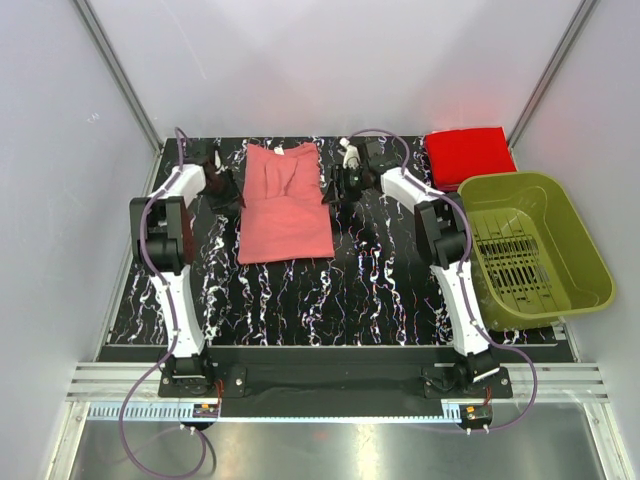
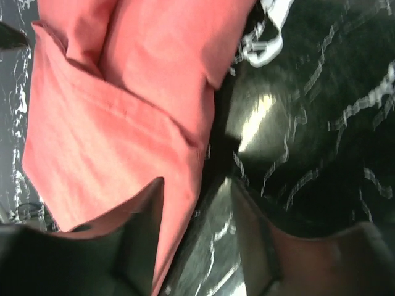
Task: Fold and stack the t-shirts
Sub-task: Fold the tshirt
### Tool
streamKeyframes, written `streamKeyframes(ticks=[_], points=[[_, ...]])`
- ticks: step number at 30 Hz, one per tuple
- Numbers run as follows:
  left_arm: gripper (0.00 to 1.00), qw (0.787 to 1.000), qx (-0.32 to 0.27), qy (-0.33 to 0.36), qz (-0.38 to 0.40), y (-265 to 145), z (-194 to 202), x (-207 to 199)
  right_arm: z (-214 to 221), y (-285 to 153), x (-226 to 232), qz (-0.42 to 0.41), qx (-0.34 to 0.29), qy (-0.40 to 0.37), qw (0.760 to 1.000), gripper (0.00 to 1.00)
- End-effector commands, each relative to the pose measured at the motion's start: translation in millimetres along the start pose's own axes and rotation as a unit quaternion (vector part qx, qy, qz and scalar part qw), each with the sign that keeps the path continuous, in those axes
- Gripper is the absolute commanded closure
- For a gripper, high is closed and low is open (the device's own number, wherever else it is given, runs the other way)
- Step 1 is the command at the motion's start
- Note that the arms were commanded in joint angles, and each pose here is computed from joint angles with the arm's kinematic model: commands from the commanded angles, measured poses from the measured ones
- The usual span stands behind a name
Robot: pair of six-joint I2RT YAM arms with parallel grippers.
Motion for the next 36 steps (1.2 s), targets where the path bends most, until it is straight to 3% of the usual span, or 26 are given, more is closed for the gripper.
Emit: streamKeyframes(ticks=[1, 5, 11, 14, 20, 24, 26, 29, 33, 36], points=[[0.45, 0.998, -0.053, 0.011, -0.038, -58, -15, -2, -11, -42, 27, 0.018, -0.011, 0.001, 1.000, 0.44], [0.44, 0.999, -0.042, 0.016, -0.016, -83, 11, -4, 15, -60, 32, 0.023, 0.020, 0.023, 0.999, 0.41], [0.40, 0.999, 0.024, -0.010, 0.018, -65, 92, 13, 55, -68, 33, 0.015, 0.085, 0.058, 0.995, 0.45], [0.36, 0.998, 0.045, -0.016, 0.050, -60, 114, 14, 67, -66, 39, -0.008, 0.104, 0.065, 0.992, 0.45], [0.36, 0.997, 0.069, -0.014, 0.026, -55, 131, 23, 88, -58, 41, -0.016, 0.128, 0.075, 0.989, 0.46], [0.52, 0.997, 0.075, -0.018, 0.019, -53, 134, 25, 99, -52, 38, -0.011, 0.142, 0.083, 0.986, 0.46], [0.68, 0.997, 0.075, -0.021, 0.013, -53, 135, 25, 106, -51, 39, -0.010, 0.149, 0.084, 0.985, 0.47], [0.83, 0.997, 0.068, -0.026, 0.006, -52, 136, 27, 113, -48, 37, -0.001, 0.157, 0.090, 0.983, 0.50], [0.98, 0.996, 0.080, -0.027, 0.012, -47, 137, 26, 119, -46, 36, 0.001, 0.164, 0.095, 0.982, 0.52], [1.00, 0.996, 0.083, -0.027, 0.013, -45, 137, 25, 122, -43, 40, -0.008, 0.172, 0.097, 0.980, 0.53]])
Point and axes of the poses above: each gripper's point midway between its finger pads, its own y axis out along the fingers, its own x axis along the line the jaws close on, z = x × y, the point moved 10 cm from there along -y, back along the fingers, and after that the axes turned 7 degrees about y, right-handed, at the moved point
